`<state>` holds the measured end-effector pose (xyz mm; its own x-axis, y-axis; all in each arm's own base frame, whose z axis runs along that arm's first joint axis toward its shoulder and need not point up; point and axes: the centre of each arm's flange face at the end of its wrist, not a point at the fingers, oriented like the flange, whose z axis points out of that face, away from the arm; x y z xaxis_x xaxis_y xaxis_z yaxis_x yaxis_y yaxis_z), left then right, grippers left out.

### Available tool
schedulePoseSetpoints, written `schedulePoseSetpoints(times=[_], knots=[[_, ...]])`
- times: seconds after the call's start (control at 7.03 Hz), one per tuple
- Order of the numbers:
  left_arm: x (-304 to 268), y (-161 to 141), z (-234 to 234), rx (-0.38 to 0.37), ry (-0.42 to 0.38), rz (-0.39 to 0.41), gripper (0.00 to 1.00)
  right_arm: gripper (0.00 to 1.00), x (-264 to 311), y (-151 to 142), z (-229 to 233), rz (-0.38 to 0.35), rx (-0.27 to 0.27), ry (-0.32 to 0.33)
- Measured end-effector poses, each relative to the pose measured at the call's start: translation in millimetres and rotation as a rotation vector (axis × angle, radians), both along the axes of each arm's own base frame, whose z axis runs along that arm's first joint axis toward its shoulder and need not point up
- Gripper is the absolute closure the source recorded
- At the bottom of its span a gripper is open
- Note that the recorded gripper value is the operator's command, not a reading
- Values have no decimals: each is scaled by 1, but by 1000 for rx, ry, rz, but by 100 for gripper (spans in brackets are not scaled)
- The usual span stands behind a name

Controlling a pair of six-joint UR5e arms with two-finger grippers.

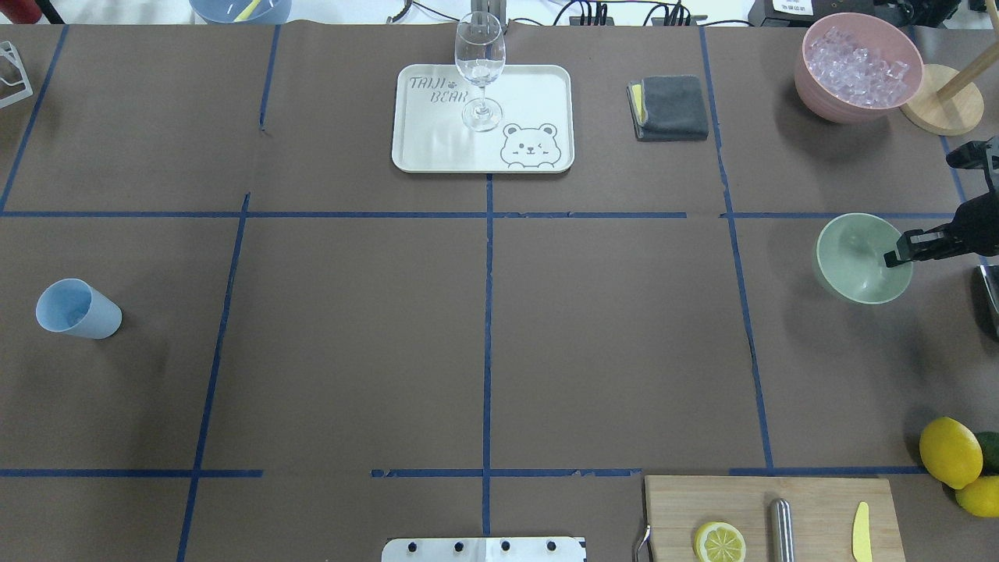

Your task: Pour ice into bowl

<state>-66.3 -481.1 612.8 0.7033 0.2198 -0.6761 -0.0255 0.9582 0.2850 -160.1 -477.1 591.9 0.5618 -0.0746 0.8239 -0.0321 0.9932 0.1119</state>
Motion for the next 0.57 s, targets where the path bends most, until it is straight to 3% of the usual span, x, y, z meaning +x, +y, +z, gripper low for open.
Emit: schedulePoseSetpoints(times=[0.28, 0.57], knots=[[20, -2, -47, 104, 20, -20, 0, 100, -12, -9, -52, 77, -69, -71], [41, 28, -81, 147, 54, -40, 0, 100, -52, -10, -114, 113, -135, -142]])
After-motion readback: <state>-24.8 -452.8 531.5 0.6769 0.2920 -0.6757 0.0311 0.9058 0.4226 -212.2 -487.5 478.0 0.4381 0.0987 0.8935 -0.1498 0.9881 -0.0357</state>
